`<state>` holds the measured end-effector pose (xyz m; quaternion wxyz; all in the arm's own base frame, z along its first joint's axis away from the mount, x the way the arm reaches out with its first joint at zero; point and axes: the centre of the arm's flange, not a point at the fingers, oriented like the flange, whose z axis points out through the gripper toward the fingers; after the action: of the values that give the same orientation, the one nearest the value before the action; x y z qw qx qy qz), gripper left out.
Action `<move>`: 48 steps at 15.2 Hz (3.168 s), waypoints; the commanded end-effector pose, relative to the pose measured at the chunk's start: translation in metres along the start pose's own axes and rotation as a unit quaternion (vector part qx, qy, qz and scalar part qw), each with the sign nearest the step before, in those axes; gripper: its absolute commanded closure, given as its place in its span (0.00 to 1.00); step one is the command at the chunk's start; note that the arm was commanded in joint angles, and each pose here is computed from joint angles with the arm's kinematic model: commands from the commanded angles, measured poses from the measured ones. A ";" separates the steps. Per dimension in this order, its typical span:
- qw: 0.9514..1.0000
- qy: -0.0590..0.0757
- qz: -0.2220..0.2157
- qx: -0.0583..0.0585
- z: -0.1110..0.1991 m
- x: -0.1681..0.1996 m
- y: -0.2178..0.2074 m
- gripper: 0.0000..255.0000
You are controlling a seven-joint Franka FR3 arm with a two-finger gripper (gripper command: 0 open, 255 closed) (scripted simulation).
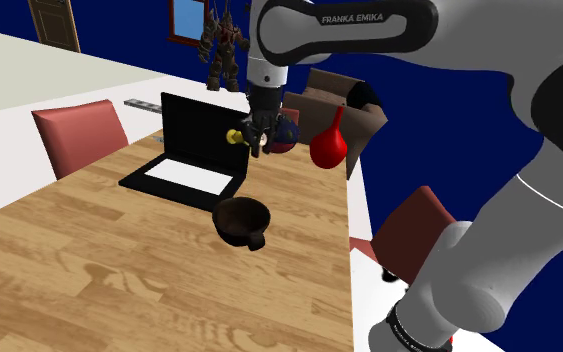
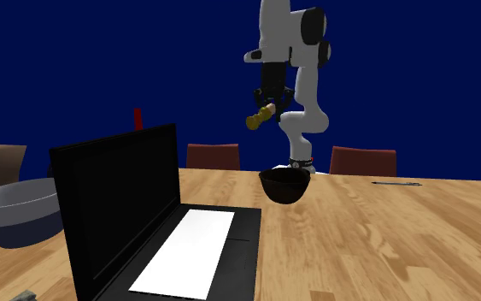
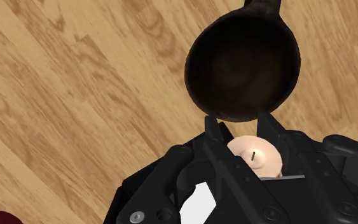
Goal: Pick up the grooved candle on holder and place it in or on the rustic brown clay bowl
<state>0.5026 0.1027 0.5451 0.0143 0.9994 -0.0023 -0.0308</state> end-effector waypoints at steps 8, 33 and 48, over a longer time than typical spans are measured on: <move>1.000 0.000 0.001 0.000 0.018 -0.044 -0.046 1.00; 1.000 0.000 0.001 0.000 0.093 -0.040 -0.048 0.00; 1.000 0.000 0.001 0.000 0.043 -0.040 -0.048 0.00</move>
<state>0.4604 0.1502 0.5036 0.0146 0.9994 -0.0030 -0.0310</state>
